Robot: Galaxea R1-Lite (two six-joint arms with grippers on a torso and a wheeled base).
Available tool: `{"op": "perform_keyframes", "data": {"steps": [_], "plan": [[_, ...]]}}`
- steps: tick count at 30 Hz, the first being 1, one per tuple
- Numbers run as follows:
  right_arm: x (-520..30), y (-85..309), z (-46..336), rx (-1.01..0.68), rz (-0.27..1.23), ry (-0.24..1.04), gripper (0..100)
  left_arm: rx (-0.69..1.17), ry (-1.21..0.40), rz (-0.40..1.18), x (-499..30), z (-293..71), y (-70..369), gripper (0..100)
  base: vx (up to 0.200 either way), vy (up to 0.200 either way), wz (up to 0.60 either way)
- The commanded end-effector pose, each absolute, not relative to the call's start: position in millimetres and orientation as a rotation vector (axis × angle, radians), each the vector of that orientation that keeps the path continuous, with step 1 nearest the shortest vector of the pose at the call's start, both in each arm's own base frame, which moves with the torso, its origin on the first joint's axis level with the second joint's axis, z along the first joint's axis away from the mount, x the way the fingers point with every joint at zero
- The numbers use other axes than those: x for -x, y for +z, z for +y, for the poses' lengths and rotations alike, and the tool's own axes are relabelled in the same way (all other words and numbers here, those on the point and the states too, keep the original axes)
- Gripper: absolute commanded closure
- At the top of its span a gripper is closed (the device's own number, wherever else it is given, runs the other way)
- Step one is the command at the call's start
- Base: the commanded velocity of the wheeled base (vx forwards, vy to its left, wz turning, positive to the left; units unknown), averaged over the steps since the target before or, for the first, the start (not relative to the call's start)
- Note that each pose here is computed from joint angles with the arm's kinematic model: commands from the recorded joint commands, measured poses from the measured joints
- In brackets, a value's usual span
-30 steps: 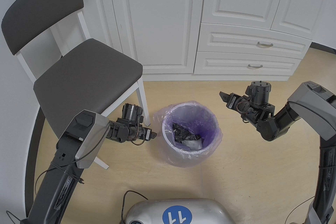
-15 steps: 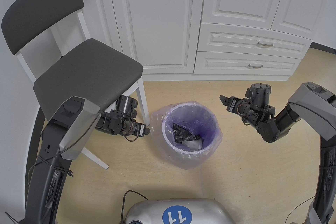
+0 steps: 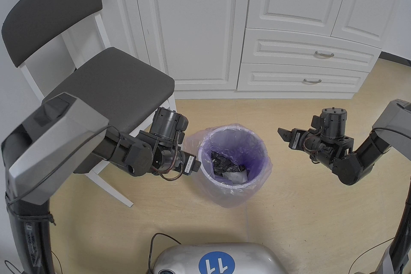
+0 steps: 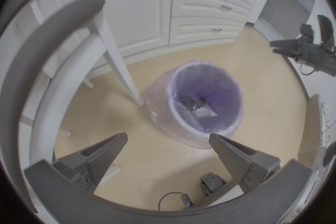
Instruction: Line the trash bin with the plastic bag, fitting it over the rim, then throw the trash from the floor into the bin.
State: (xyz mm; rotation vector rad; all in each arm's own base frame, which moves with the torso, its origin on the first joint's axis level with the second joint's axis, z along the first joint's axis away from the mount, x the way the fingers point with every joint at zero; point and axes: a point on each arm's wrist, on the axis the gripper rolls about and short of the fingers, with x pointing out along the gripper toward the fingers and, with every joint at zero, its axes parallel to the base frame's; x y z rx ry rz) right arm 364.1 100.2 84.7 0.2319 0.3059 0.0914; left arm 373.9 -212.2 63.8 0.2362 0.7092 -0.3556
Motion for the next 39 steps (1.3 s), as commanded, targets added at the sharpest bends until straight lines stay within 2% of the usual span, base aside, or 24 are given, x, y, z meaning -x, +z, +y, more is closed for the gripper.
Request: {"op": "perform_keyframes", "data": {"steps": [1, 7, 9, 10, 13, 17, 19, 23, 27, 28, 31, 33, 39], "plan": [[-326.9, 109.0, 90.7, -0.244, 0.251, 0.092, 0, -0.189, -0.400, 0.548, -325.0, -205.2, 128.5, 0, 0.000, 0.000, 0.00], [-279.6, 128.0, 76.5, -0.264, 0.185, 0.095, 0, -0.030, -0.393, 0.297, -264.0, -163.0, 198.4, 0, 0.000, 0.000, 0.00], [-272.1, 131.5, 74.2, -0.265, 0.178, 0.091, 0, -0.005, -0.391, 0.262, -252.7, -155.3, 208.5, 0, 0.000, 0.000, 0.00], [-252.4, 143.9, 69.2, -0.260, 0.152, 0.088, 0, 0.057, -0.394, 0.176, -223.6, -136.9, 231.6, 0, 0.000, 0.000, 0.00], [-222.8, 170.0, 63.0, -0.254, 0.094, 0.100, 0, 0.125, -0.391, 0.067, -182.1, -107.7, 259.2, 0, 0.000, 0.000, 0.00], [-187.7, 196.9, 53.2, -0.210, 0.085, 0.078, 0, 0.143, -0.302, -0.028, -156.6, -73.3, 275.8, 0, 0.000, 0.000, 0.00], [-160.7, 217.2, 42.2, -0.193, 0.082, 0.025, 0, 0.147, -0.210, -0.086, -139.5, -49.2, 290.1, 0, 0.000, 0.000, 0.00], [-118.3, 240.8, 25.7, -0.200, 0.043, -0.026, 0, 0.135, -0.087, -0.126, -110.1, -23.0, 300.9, 0, 0.000, 0.000, 0.00], [-88.6, 250.3, 11.1, -0.210, -0.005, -0.091, 0, 0.128, -0.047, -0.169, -79.9, -12.3, 301.1, 0, 0.000, 0.000, 0.00], [-71.0, 253.4, 3.8, -0.213, -0.049, -0.137, 0, 0.132, -0.027, -0.199, -56.7, -6.5, 298.8, 0, 0.000, 0.000, 0.00], [-58.2, 255.0, -0.6, -0.215, -0.095, -0.174, 0, 0.133, -0.006, -0.223, -37.4, -2.2, 298.6, 0, 0.000, 0.000, 0.00], [-37.5, 259.0, -5.0, -0.222, -0.181, -0.229, 0, 0.133, 0.026, -0.249, -10.1, 2.4, 298.6, 0, 0.000, 0.000, 0.00], [3.3, 268.1, -6.2, -0.223, -0.343, -0.222, 0, 0.134, 0.048, -0.313, 27.4, 6.4, 295.3, 0, 0.000, 0.000, 0.00]]}}
